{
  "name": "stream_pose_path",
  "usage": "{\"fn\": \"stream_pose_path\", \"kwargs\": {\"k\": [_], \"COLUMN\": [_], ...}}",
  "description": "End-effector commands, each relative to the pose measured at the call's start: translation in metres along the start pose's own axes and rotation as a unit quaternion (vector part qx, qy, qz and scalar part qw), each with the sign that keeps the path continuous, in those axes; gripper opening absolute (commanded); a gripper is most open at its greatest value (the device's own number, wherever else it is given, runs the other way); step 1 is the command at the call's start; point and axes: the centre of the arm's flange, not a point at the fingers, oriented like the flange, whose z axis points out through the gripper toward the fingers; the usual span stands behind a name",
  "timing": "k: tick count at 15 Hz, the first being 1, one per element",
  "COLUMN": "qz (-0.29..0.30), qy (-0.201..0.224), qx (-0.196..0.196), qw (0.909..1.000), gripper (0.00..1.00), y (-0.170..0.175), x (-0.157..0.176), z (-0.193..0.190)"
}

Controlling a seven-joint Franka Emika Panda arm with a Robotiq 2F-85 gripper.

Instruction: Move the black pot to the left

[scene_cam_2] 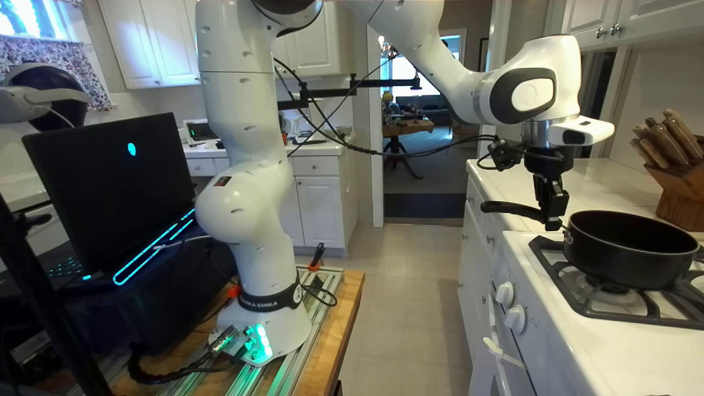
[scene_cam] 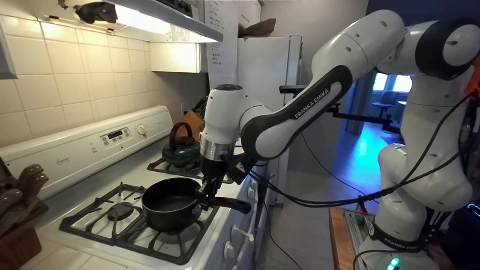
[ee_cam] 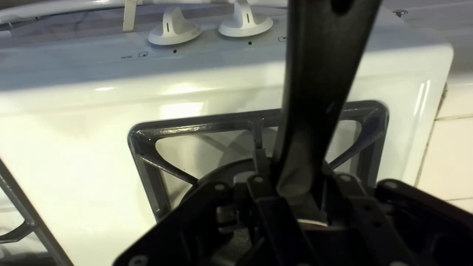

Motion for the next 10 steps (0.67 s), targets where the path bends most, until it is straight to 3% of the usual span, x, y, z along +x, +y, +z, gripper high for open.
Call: {"fn": "stream_pose_path", "kwargs": {"k": [1,2,4,9,10], "qz": [-0.005,-0.004,-0.003,0.001,0.002], "qy": [-0.004,-0.004,-0.002,0.005,0.007], "qx": [-0.003,-0.003,-0.003,0.0,0.001], "qw": [1.0,1.0,1.0,1.0,1.0], "gripper": [0.08,0.52,0.62,0.97,0.99], "y": [-0.0024,-0.002,-0.001,0.0012,0.0019], "x": [0.0072,0.0074,0.0082,0.0124,0.013], "z": [-0.0043,-0.0046,-0.0055,-0.0113,-0.0136]}}
